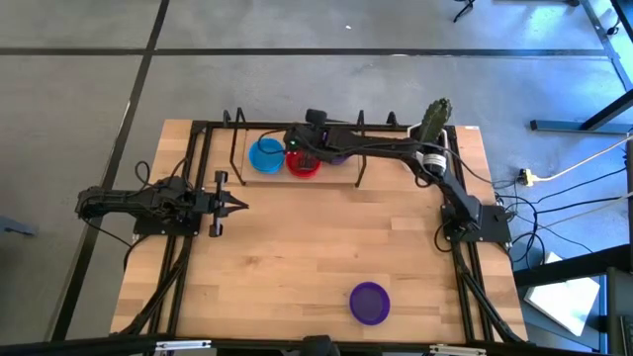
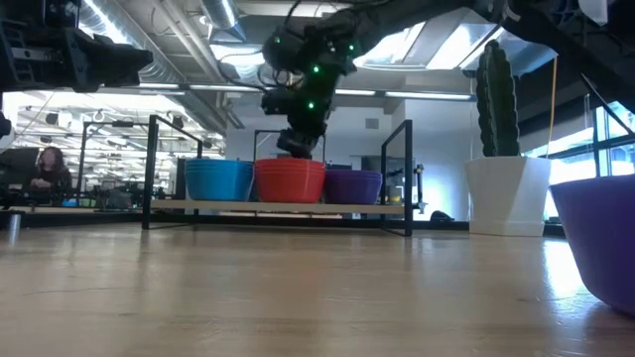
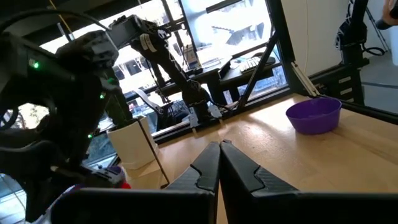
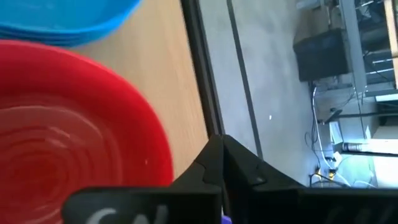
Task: Pick & Place Mini bowls
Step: Stack the violet bowl on top of the violet bowls on the shelf
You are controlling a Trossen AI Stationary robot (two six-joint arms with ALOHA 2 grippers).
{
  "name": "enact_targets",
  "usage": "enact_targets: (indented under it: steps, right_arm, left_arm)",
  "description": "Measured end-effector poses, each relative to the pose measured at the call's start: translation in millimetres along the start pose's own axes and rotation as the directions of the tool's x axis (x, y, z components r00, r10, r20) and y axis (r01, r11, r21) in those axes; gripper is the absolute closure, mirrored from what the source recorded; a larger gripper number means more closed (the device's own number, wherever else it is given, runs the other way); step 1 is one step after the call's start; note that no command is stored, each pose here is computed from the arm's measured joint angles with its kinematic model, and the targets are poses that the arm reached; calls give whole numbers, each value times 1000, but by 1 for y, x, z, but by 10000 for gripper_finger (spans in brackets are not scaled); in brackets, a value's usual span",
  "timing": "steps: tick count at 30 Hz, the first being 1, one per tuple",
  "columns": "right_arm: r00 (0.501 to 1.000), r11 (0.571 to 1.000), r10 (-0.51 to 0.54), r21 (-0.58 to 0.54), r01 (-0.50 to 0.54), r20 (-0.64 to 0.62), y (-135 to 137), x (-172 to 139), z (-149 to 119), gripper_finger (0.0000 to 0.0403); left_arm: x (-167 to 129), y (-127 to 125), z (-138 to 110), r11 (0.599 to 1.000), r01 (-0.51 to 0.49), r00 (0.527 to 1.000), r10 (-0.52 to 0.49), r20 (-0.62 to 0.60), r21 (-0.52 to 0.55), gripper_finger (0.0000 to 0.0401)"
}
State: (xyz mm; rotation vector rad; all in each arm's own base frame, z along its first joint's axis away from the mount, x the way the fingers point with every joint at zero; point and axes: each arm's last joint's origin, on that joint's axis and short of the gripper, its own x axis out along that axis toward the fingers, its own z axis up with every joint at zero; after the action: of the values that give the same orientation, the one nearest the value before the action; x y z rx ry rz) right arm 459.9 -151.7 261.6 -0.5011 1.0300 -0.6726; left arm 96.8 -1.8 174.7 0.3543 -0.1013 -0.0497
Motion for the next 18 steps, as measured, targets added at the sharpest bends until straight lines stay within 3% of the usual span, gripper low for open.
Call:
enact_targets:
  steps: [5, 9, 13, 18]
  right_arm:
    - [1000, 1000, -13, -21, 13, 11, -1, 6, -2, 401]
    - [996, 999, -26, -38, 30, 91, 0, -14, 10, 401]
    - [972, 999, 34, -45, -24, 231, -7, -60, 23, 401]
    - [891, 997, 59, 20, -76, 450, -44, -149, 26, 402]
  left_arm:
    - [0, 0, 0, 1000, 0, 1000, 0, -1, 3, 394]
    - [0, 0, 0, 1000, 0, 1000, 0, -2, 3, 397]
    - [0, 0, -1, 1000, 1, 1000, -1, -6, 3, 397]
    - [0, 0, -1, 1000, 2, 1000, -2, -6, 3, 393]
